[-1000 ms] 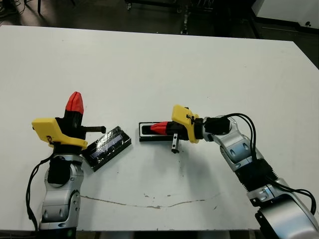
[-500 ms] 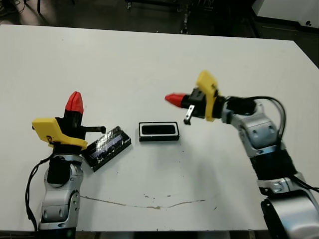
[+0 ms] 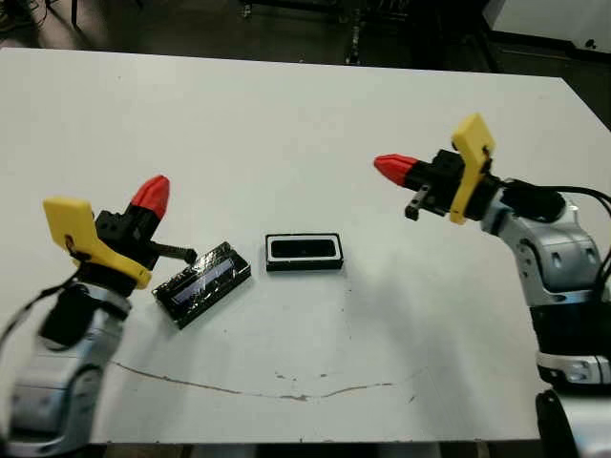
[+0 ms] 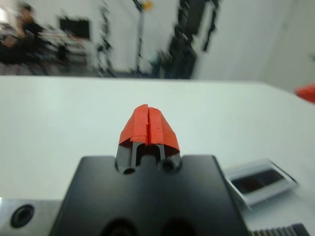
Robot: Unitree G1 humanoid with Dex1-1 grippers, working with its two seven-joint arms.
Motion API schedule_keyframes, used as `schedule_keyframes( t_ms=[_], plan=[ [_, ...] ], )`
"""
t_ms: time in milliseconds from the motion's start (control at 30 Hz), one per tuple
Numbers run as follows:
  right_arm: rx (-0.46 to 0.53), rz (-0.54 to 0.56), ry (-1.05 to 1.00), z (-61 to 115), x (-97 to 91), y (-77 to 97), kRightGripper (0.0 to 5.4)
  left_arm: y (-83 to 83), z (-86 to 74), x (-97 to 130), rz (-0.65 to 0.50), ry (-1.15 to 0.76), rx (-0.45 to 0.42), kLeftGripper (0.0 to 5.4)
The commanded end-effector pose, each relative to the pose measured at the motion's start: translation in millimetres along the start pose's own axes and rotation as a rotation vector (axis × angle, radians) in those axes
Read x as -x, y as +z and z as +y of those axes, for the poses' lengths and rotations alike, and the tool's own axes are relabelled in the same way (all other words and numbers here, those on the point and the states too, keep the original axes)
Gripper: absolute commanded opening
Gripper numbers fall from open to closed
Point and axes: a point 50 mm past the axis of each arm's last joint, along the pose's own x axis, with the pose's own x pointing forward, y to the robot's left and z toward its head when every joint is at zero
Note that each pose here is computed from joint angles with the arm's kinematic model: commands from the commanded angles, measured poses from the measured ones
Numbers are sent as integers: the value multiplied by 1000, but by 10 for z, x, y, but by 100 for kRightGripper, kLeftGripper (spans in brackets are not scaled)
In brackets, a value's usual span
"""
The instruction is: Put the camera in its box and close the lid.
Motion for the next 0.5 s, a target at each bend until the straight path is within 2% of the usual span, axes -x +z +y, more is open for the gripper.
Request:
schedule_keyframes(
  t_ms=[33,200,500],
  plan=[
    [-6,2,-30,-49,84,-43,0,126,26,38,93,-103,-149,43],
    [-35,4,-47,-51,110,-78,0,278,62,50,210,-261,-295,111],
    [-93,-5,-96,-14,161,-116,0,322,93,15,341,-365,-395,237]
  ],
)
